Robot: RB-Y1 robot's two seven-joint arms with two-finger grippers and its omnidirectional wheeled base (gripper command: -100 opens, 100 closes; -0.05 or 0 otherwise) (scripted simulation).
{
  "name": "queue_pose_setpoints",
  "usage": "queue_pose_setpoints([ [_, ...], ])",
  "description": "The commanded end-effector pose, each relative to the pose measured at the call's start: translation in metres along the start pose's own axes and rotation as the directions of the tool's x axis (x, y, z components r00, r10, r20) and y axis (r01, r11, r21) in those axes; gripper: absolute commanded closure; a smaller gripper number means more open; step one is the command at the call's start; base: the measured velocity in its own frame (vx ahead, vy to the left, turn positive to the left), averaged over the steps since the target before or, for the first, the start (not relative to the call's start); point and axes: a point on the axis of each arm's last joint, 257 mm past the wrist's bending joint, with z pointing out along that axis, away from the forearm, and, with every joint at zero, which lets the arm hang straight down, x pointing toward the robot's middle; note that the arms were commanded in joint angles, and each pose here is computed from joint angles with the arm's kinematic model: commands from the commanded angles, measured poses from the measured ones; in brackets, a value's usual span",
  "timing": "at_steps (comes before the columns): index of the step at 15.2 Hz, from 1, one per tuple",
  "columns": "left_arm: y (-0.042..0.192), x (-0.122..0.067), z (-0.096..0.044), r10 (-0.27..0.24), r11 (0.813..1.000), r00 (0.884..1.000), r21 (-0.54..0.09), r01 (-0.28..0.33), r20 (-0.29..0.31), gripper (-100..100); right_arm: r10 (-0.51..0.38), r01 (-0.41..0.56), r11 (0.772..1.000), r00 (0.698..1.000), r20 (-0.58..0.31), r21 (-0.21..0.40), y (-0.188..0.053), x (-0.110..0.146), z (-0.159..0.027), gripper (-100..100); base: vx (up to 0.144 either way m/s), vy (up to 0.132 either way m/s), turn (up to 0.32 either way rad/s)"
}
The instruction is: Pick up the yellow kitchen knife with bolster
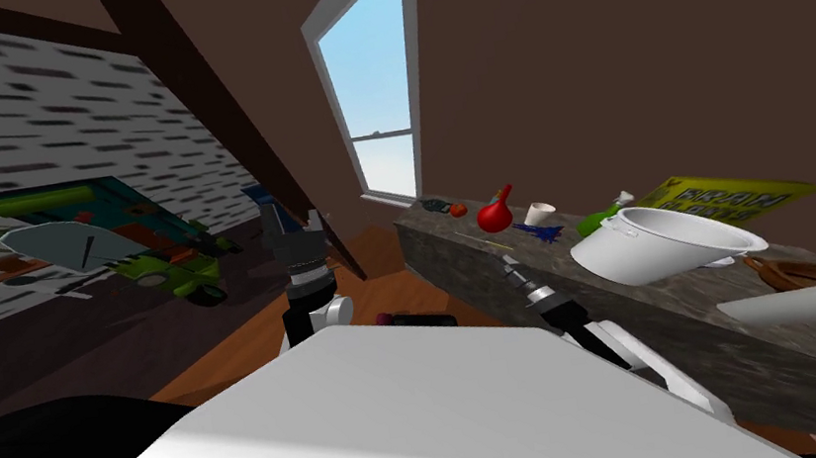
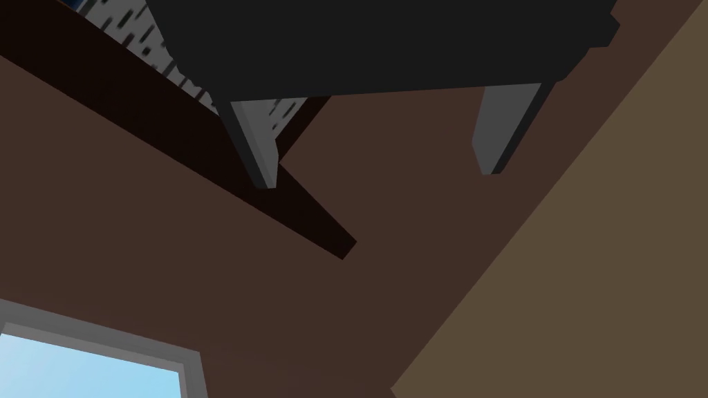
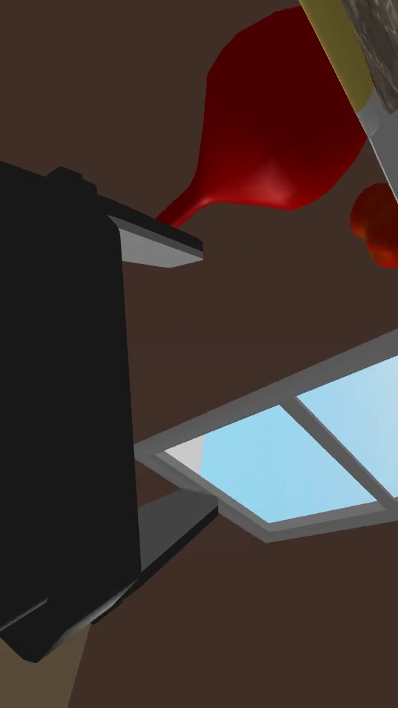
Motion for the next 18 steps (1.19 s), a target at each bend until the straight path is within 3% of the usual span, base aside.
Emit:
queue_pose_setpoints([
  [1, 0.0, 0.0, 0.0, 0.0, 1.0, 1.0, 0.0, 0.0, 0.0, 0, -0.053, 0.055, 0.998, 0.997, -0.057, 0.023, -0.019, 0.017, -0.009, -100, 0.056, 0.116, 0.066],
  [2, 0.0, 0.0, 0.0, 0.0, 1.0, 1.0, 0.0, 0.0, 0.0, 0, -0.114, 0.117, 0.993, 0.988, -0.108, 0.029, -0.032, 0.026, -0.016, -100, 0.068, 0.138, 0.093],
  [4, 0.0, 0.0, 0.0, 0.0, 1.0, 1.0, 0.0, 0.0, 0.0, 0, -0.113, 0.119, 0.992, 0.986, -0.12, 0.041, -0.039, 0.03, -0.018, -100, 0.06, 0.118, 0.045],
  [5, 0.0, 0.0, 0.0, 0.0, 1.0, 1.0, 0.0, 0.0, 0.0, 0, -0.172, 0.184, 0.982, 0.969, -0.18, 0.051, -0.057, 0.041, -0.029, -100, 0.055, 0.082, 0.06],
  [6, 0.0, 0.0, 0.0, 0.0, 1.0, 1.0, 0.0, 0.0, 0.0, 0, -0.171, 0.184, 0.981, 0.968, -0.183, 0.055, -0.059, 0.042, -0.03, -100, 0.057, 0.095, 0.078],
  [7, 0.0, 0.0, 0.0, 0.0, 1.0, 1.0, 0.0, 0.0, 0.0, 0, -0.225, 0.245, 0.968, 0.945, -0.237, 0.058, -0.076, 0.051, -0.04, -100, 0.049, 0.119, 0.104],
  [8, 0.0, 0.0, 0.0, 0.0, 1.0, 1.0, 0.0, 0.0, 0.0, 0, -0.227, 0.25, 0.966, 0.942, -0.246, 0.064, -0.081, 0.053, -0.042, -100, 0.049, 0.135, 0.077],
  [9, 0.0, 0.0, 0.0, 0.0, 1.0, 1.0, 0.0, 0.0, 0.0, 0, -0.271, 0.304, 0.95, 0.915, -0.298, 0.069, -0.098, 0.061, -0.054, -100, 0.055, 0.151, 0.099],
  [10, 0.0, 0.0, 0.0, 0.0, 1.0, 1.0, 0.0, 0.0, 0.0, 0, -0.28, 0.315, 0.947, 0.909, -0.309, 0.067, -0.102, 0.061, -0.056, -100, 0.076, 0.156, 0.084],
  [11, 0.0, 0.0, 0.0, 0.0, 1.0, 1.0, 0.0, 0.0, 0.0, 0, -0.322, 0.367, 0.928, 0.877, -0.357, 0.066, -0.119, 0.068, -0.067, -100, 0.091, 0.171, 0.097],
  [13, 0.0, 0.0, 0.0, 0.0, 1.0, 1.0, 0.0, 0.0, 0.0, 0, -0.33, 0.378, 0.923, 0.869, -0.369, 0.065, -0.124, 0.067, -0.07, -100, 0.07, 0.112, 0.042],
  [14, 0.0, 0.0, 0.0, 0.0, 1.0, 1.0, 0.0, 0.0, 0.0, 0, -0.379, 0.438, 0.897, 0.825, -0.419, 0.05, -0.14, 0.07, -0.082, -100, 0.07, 0.095, 0.072],
  [15, 0.0, 0.0, 0.0, 0.0, 1.0, 1.0, 0.0, 0.0, 0.0, 0, -0.375, 0.44, 0.896, 0.822, -0.427, 0.059, -0.145, 0.072, -0.085, -100, 0.065, 0.098, 0.074],
  [16, 0.0, 0.0, 0.0, 0.0, 1.0, 1.0, 0.0, 0.0, 0.0, 0, -0.422, 0.496, 0.868, 0.774, -0.472, 0.038, -0.161, 0.072, -0.097, -100, 0.058, 0.099, 0.078],
  [17, 0.0, 0.0, 0.0, 0.0, 1.0, 1.0, 0.0, 0.0, 0.0, 0, -0.417, 0.498, 0.866, 0.77, -0.483, 0.047, -0.167, 0.074, -0.101, -100, 0.061, 0.104, 0.056],
  [18, 0.0, 0.0, 0.0, 0.0, 1.0, 1.0, 0.0, 0.0, 0.0, 0, -0.456, 0.551, 0.834, 0.716, -0.528, 0.026, -0.185, 0.074, -0.115, -100, 0.08, 0.13, 0.097],
])
